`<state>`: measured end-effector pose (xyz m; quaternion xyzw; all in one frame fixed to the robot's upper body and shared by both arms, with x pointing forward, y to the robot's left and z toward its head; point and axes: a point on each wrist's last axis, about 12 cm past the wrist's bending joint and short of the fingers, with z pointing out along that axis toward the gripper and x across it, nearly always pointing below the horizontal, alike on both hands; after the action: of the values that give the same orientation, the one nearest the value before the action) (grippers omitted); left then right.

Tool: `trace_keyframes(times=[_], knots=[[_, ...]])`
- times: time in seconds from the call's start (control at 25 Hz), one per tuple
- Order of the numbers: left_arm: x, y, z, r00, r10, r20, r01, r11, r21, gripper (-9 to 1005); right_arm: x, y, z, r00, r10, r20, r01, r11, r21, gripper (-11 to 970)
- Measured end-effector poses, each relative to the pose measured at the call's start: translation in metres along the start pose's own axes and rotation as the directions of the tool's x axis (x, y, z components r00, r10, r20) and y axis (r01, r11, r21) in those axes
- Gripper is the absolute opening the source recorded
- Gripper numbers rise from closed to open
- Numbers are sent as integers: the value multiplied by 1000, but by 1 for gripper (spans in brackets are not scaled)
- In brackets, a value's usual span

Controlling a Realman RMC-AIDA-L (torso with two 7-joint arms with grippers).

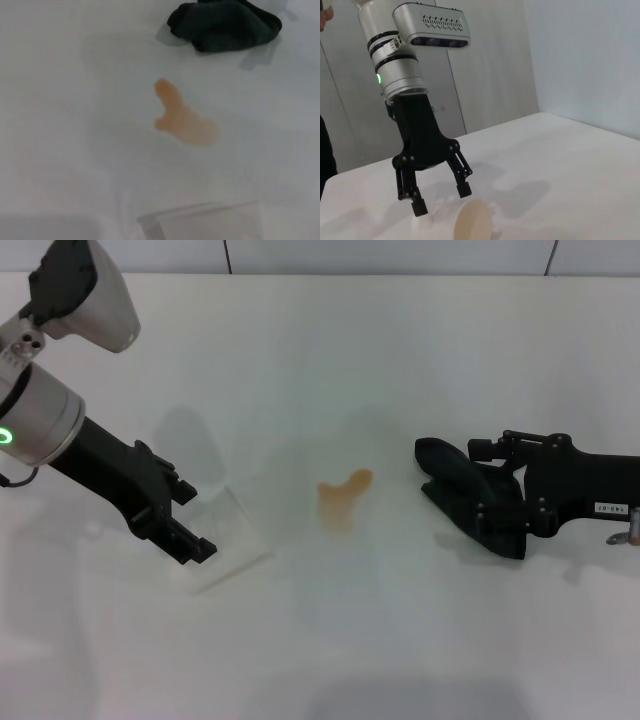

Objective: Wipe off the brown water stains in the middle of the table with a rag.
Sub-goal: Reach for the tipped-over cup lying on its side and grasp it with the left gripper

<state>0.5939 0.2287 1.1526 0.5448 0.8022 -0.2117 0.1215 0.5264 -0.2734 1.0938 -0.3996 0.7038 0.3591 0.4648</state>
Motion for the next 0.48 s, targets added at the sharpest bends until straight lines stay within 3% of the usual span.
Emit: trace_keyframes(times=[0.48], knots=[[-3, 0, -3, 999, -2, -41, 2, 1000, 6, 860, -1, 0, 1, 1000, -2, 0, 2, 1000, -1, 840]])
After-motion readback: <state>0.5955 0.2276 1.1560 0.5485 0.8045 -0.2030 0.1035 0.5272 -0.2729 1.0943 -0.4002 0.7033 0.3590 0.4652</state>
